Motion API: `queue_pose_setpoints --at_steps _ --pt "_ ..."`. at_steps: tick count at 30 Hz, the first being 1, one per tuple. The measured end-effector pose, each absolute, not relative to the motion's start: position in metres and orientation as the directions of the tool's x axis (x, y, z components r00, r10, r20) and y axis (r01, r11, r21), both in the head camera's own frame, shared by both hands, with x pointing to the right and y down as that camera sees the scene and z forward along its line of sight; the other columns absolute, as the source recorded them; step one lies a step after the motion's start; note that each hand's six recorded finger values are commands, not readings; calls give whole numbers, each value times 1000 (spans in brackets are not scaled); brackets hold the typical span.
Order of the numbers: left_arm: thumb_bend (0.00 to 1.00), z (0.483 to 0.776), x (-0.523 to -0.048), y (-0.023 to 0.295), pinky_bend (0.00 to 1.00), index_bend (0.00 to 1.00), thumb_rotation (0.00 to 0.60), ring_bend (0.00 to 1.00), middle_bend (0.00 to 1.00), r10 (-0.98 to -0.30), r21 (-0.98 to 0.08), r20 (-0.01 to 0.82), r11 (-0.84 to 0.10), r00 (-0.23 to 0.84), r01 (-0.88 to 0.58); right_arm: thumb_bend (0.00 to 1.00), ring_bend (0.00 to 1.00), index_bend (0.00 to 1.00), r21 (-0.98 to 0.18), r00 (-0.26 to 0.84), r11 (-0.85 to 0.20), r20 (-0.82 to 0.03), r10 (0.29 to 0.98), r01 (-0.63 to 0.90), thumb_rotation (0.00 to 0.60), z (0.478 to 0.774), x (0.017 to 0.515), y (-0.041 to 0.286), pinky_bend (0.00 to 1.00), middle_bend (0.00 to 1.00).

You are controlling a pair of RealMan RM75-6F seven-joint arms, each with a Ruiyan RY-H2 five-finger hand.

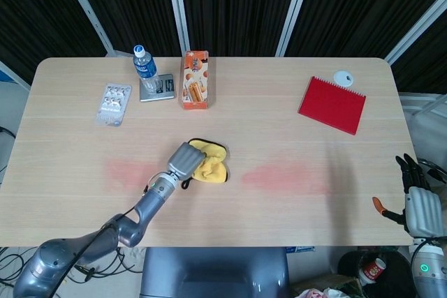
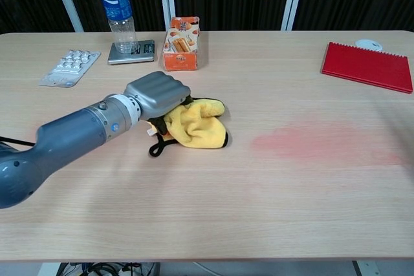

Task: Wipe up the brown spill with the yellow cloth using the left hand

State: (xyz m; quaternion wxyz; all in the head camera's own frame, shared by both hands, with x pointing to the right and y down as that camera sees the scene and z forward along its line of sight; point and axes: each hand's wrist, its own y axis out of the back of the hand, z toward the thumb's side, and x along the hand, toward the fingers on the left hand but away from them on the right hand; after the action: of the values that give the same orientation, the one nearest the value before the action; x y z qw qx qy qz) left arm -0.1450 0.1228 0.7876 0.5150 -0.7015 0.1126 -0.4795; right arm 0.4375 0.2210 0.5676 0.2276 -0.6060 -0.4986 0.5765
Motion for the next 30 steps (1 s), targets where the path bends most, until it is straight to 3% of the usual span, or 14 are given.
queue_pose_setpoints --at_steps 18,23,30 --pt "517 782 -276 68 742 717 600 640 729 -768 -786 579 -439 272 435 174 0 6 -850 -157 -403 -473 867 339 600 568 435 221 187 0" --pt "517 783 -280 59 743 717 600 640 729 -782 -785 575 -446 241 430 175 0 6 -851 -158 -402 -472 867 338 600 568 435 221 187 0" --pt "517 791 -248 57 743 715 600 640 729 -781 -794 573 -452 249 407 177 0 6 -850 -168 -399 -473 865 345 600 568 439 220 187 0"
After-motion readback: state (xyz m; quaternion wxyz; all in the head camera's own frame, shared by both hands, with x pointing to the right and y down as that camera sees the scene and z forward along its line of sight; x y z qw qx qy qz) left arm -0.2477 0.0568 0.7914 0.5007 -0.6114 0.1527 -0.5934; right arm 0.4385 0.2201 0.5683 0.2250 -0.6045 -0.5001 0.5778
